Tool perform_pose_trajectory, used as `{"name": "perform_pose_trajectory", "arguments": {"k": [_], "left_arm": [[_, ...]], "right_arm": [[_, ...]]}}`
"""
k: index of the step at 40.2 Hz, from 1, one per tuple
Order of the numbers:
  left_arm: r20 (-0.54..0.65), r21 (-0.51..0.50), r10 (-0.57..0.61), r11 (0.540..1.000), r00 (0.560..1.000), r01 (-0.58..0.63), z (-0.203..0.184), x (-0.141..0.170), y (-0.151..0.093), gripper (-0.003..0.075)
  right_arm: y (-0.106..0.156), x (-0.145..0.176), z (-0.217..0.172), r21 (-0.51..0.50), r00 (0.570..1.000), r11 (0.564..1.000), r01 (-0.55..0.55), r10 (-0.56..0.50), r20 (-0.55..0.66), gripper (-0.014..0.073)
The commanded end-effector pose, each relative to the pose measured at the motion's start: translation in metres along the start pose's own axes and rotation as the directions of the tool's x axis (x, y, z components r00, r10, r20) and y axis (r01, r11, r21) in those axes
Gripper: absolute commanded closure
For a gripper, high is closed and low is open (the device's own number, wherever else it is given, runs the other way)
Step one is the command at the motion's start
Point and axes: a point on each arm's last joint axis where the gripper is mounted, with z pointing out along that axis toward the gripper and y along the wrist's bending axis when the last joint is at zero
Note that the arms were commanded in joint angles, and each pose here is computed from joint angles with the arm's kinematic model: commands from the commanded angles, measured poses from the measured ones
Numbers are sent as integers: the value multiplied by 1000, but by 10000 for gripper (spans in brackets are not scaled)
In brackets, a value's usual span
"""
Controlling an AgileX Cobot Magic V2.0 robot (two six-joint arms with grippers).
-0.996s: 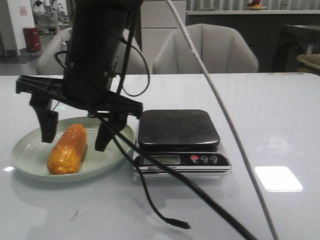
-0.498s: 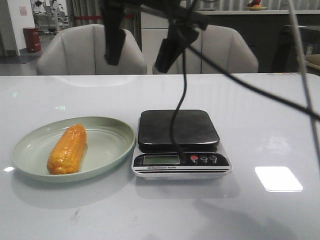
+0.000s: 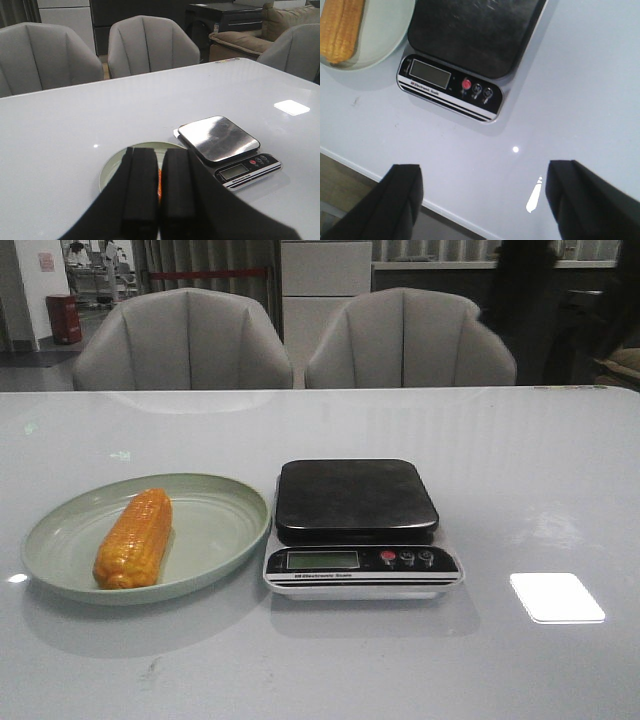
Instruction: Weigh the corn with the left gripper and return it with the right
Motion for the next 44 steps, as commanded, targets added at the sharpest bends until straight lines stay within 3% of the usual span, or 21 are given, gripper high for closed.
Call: {"name": "perform_pose_trajectory", "arguments": {"k": [1,9,19,26,34,41,44], "left_arm": [[87,8,2,1000,996,-3,-1,-13,-1,606],[87,8,2,1000,996,-3,-1,-13,-1,606],[87,8,2,1000,996,-3,-1,-13,-1,606],[87,8,2,1000,996,-3,-1,-13,-1,606],[87,8,2,1000,996,-3,-1,-13,-1,606],[87,8,2,1000,996,-3,-1,-13,-1,606],[87,8,2,1000,996,-3,-1,-13,-1,606]], "right_arm": [[-2,20,-30,-7,986,1000,-3,4,166,-11],[2,63,-52,43,929,998,34,-47,367,-11],[1,119,-65,127,799,991,36,-104,593,-11],[-7,159,-57,221,683,975,37,-186,707,-11],[-17,197,-47,272,469,962,-1,-240,850,-11],[-25,213,-33,287,355,957,-38,-255,899,-11],[-26,213,-31,289,340,956,-44,-257,904,-11]]}}
